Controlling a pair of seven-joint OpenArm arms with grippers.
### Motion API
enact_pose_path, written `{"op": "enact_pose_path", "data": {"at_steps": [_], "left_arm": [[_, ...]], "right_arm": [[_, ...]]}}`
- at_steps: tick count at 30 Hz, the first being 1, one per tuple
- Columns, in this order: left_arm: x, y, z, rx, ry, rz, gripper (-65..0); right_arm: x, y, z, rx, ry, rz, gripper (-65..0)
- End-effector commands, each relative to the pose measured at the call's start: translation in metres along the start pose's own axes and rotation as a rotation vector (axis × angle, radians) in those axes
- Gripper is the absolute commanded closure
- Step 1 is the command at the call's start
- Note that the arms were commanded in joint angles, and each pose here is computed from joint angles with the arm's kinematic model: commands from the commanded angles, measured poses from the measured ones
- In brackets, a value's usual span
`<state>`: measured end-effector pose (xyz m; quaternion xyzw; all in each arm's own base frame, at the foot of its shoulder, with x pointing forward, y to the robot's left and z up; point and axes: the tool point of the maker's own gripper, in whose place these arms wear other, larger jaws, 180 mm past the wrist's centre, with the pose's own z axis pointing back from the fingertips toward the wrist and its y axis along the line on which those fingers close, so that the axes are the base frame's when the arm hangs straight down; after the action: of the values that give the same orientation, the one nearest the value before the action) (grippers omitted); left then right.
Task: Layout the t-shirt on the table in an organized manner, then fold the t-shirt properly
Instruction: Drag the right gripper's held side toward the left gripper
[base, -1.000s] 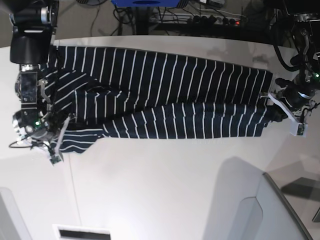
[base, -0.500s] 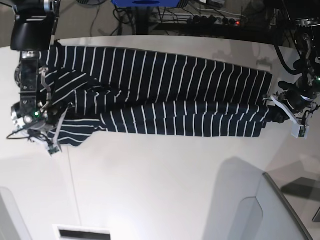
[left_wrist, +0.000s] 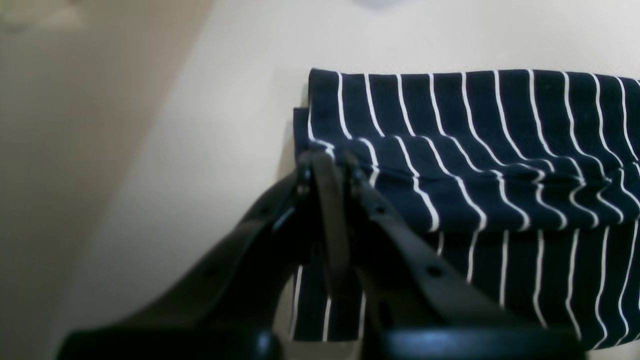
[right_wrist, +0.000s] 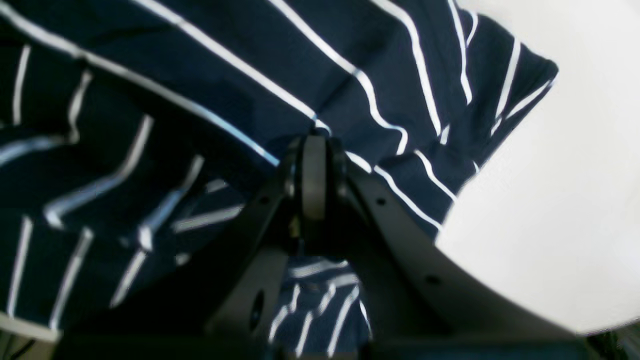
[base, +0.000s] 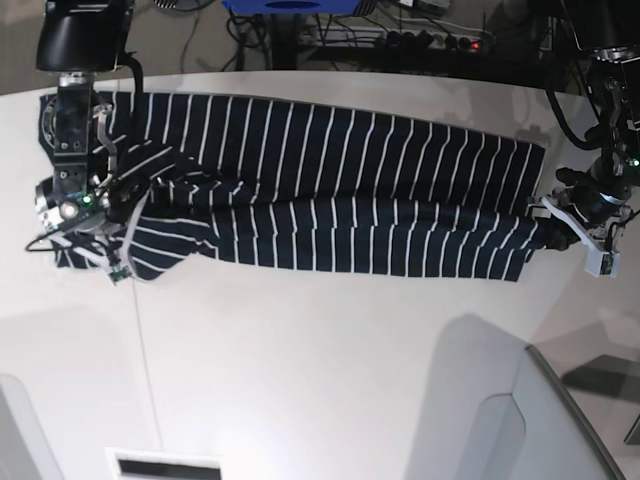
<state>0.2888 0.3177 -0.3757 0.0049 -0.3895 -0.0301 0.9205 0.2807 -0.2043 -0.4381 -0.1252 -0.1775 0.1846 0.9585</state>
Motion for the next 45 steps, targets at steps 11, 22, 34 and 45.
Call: {"op": "enact_pose_path", "data": {"at_steps": [11, 22, 34, 45], "left_arm": [[0.024, 0.009, 0.006, 0.014, -0.06, -0.03, 0.0], [0.013, 0.001, 0.012, 0.002, -0.044, -0.046, 0.0], [0.012, 0.001, 0.012, 0.001, -0.041, -0.047, 0.0], [0.002, 0.0, 0.013, -0.001, -0.02, -0.048, 0.0]], "right_arm": [[-0.014, 0.012, 0.007, 0.008, 0.008, 0.002, 0.0], [-0.02, 0.023, 0.012, 0.022, 0.007, 0.0, 0.0], [-0.025, 0.038, 0.019, 0.044, 0.02, -0.013, 0.0], [-0.024, 0.057, 0.021, 0.084, 0.023, -0.032, 0.0]]}}
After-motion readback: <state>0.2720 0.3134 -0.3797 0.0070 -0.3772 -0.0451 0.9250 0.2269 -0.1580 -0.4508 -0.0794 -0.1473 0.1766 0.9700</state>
